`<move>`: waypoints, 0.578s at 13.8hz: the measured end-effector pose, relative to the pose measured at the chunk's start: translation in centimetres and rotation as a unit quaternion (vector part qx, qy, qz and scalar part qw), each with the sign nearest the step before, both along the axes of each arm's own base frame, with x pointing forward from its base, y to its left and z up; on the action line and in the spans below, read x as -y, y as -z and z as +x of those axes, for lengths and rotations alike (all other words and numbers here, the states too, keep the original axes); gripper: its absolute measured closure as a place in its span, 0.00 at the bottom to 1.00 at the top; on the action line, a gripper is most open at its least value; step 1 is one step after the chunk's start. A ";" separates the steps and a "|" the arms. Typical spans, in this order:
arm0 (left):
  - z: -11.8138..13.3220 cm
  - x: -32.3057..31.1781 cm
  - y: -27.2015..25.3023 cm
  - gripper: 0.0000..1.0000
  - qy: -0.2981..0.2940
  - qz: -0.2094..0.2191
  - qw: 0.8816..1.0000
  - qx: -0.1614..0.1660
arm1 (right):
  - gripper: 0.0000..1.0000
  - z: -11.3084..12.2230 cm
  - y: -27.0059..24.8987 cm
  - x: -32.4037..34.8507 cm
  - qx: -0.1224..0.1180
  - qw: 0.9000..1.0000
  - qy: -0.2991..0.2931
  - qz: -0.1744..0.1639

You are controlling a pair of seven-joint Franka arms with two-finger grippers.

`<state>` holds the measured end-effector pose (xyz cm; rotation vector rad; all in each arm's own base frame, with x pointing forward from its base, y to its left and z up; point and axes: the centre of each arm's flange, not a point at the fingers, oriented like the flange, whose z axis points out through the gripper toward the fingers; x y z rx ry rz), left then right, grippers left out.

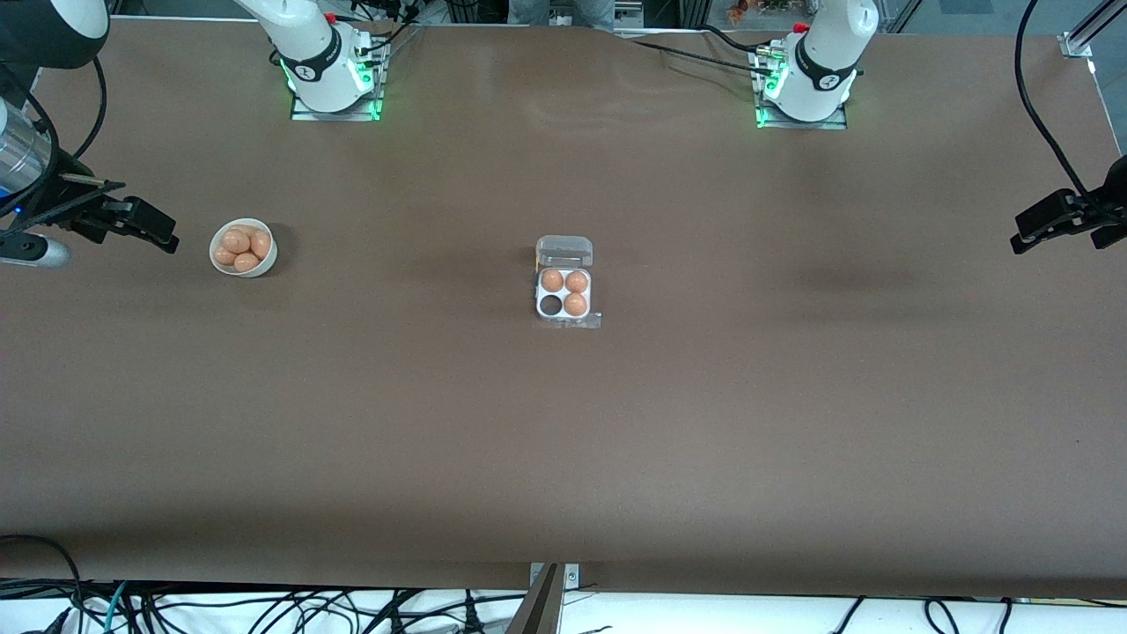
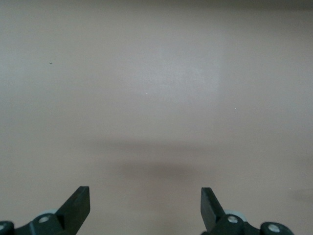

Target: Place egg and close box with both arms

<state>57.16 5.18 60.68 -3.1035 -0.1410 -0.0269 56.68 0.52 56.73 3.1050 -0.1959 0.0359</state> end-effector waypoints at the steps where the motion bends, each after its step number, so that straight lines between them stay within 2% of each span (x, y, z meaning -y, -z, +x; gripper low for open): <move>1: 0.0 0.0 0.1 0.00 0.000 0.000 1.000 -0.001 | 0.00 0.0 0.0 0.0 0.000 1.000 0.000 0.000; 8: 0.4 0.0 0.9 0.00 0.000 0.000 1.000 -0.008 | 0.00 0.0 0.0 0.0 0.000 1.000 0.000 0.000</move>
